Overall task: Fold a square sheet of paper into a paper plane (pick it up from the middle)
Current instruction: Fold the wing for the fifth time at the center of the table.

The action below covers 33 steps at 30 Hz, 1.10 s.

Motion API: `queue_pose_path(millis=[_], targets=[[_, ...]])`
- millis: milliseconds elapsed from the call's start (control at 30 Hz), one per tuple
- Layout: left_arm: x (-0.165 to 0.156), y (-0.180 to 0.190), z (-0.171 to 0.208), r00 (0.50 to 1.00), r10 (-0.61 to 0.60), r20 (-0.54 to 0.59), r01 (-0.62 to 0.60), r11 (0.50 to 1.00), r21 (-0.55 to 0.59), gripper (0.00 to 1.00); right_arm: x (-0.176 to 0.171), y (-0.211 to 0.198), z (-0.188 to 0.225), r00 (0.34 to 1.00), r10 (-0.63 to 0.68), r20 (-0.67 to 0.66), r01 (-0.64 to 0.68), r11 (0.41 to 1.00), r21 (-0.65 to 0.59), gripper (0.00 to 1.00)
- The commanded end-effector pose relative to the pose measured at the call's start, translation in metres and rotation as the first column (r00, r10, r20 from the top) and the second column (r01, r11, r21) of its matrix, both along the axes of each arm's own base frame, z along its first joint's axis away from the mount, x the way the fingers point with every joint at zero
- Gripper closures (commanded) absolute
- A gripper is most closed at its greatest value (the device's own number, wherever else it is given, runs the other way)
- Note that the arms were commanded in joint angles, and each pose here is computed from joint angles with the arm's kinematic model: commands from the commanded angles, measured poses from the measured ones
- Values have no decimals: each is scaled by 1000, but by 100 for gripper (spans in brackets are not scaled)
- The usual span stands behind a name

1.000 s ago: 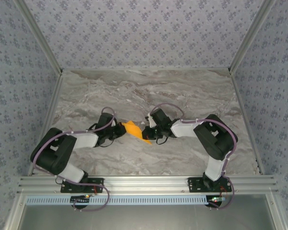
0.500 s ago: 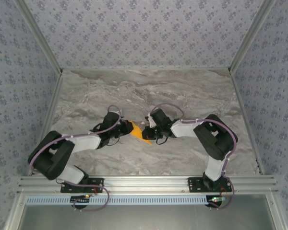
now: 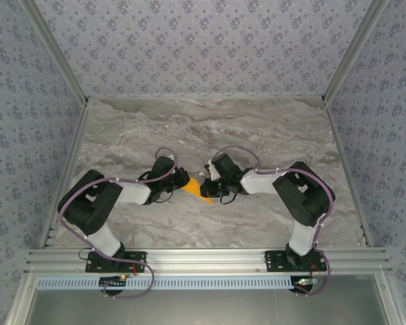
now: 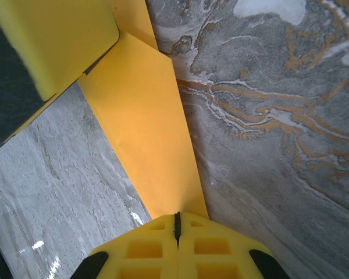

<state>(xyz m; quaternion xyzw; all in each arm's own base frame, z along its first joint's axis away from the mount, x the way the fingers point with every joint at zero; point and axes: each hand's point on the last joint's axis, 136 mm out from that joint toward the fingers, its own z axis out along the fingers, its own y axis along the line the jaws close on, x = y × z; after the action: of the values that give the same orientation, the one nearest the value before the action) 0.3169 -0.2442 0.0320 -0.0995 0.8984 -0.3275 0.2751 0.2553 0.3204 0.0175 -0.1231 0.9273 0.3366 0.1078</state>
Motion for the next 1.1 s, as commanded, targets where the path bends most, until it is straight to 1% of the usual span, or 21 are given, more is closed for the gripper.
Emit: queue_pose_path(millis=[0,400,767,933,1033,1067], targets=[[3,10,-8,998,62,6,-62,998,17,95,-44,-48,-65,984,-39,-175,-6,968,-252,100],[-8,57,-35,968,250,-21,-247,964,98,95,-48,-54,-71,980,-51,-192,-4,960,-280,100],[-14,111,-42,923,382,-32,-376,919,120,95,-52,-61,-78,975,-63,-211,-6,949,-315,100],[-14,128,-31,918,397,-6,-393,909,140,94,-52,-59,-77,975,-57,-213,-12,951,-310,100],[-12,127,-19,928,372,12,-370,920,132,94,-51,-57,-74,976,-53,-212,-13,954,-299,100],[-10,123,-11,938,347,25,-347,930,119,94,-50,-55,-73,976,-50,-211,-14,956,-292,100]])
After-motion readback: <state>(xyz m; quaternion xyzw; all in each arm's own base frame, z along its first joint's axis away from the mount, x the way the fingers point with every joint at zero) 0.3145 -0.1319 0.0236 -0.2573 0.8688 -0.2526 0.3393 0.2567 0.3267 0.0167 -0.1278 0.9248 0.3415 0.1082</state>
